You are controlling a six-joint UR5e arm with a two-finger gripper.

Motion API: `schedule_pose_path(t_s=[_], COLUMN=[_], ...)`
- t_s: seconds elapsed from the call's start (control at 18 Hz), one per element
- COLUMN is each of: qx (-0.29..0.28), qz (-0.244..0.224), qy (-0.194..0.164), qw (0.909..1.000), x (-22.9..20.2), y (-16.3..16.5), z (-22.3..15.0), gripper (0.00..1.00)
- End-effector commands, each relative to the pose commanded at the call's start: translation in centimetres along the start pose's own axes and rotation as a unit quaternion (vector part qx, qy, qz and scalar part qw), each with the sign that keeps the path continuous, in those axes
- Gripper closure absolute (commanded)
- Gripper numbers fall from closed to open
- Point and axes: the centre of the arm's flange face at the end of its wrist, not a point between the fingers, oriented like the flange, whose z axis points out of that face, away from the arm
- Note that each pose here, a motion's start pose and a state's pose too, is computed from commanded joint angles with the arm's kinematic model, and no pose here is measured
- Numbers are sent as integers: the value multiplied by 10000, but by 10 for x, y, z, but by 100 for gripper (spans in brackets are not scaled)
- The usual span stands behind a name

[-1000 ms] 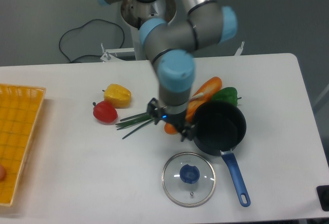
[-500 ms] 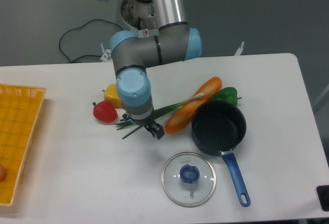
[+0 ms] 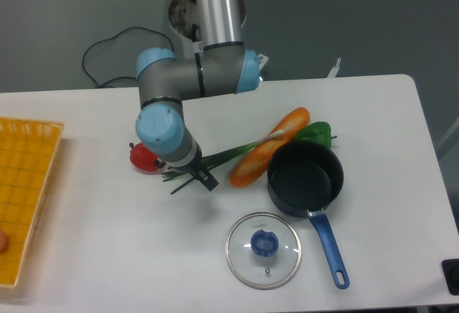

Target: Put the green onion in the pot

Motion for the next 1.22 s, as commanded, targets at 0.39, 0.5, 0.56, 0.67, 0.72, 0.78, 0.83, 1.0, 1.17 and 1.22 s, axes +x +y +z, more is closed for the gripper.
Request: schedule_pose_path(t_s=[0.39,0.5,0.56,0.67,0.72,0.78,0.83,1.0,1.17,1.22], qx=[-128,-116,-103,-95,-103,-110,-101,-112,-170,-179], qz=[121,124,112,24,-38,-92,-171,-201,-190,-187], qy=[128,108,90,72,58,55,42,41,10,22], qw=[9998,9998,9998,9999,9999,9999,9998,9997,9997,9997], x=[14,14,14,15,17,19,18,19,20,21], y=[-12,-13,-14,-16,-19,-22,-23,-24,-24,-24], z=[18,20,20,24,25,25,26,28,30,31], gripper=[0,0,0,0,0,0,0,0,0,0])
